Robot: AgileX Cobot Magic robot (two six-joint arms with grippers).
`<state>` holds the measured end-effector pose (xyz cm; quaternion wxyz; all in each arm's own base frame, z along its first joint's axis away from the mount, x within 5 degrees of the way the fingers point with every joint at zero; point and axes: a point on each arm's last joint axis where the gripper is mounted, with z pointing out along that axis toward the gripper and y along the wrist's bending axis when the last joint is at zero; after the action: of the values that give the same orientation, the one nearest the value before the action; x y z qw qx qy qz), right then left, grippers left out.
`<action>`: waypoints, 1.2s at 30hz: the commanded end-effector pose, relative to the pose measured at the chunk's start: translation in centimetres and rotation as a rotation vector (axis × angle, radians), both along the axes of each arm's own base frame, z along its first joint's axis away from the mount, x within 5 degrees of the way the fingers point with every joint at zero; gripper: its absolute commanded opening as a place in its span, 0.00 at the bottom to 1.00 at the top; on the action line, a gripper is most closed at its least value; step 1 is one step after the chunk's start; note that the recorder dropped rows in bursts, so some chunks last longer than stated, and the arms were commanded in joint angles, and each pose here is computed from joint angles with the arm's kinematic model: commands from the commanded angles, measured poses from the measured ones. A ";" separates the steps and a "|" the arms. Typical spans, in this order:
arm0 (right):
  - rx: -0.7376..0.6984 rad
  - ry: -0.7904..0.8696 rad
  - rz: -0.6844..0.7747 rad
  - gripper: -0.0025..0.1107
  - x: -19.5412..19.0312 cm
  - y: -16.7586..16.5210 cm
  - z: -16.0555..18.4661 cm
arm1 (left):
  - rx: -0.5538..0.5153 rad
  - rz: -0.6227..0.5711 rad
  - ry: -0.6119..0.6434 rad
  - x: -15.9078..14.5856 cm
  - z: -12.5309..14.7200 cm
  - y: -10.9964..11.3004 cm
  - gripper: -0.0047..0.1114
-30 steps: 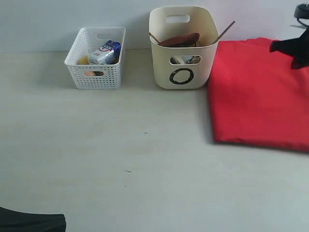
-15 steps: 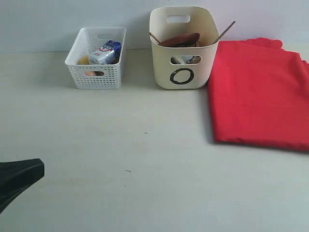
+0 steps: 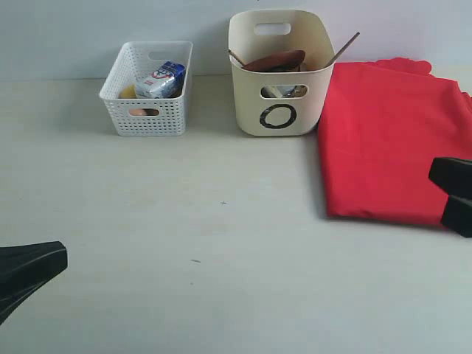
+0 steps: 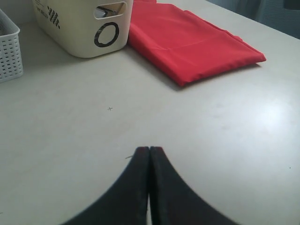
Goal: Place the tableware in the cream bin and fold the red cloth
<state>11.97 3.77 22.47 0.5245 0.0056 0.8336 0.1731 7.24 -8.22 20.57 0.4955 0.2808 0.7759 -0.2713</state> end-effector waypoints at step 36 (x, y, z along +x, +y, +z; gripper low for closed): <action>-0.077 -0.360 -0.074 0.02 -6.5 -2.5 -2.6 | -0.001 -0.001 -0.013 0.0 0.0 0.1 0.05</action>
<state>5.51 1.36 20.01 0.6696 -0.0152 0.7320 0.1246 7.23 -8.20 20.59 0.4962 0.2813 0.7754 -0.2710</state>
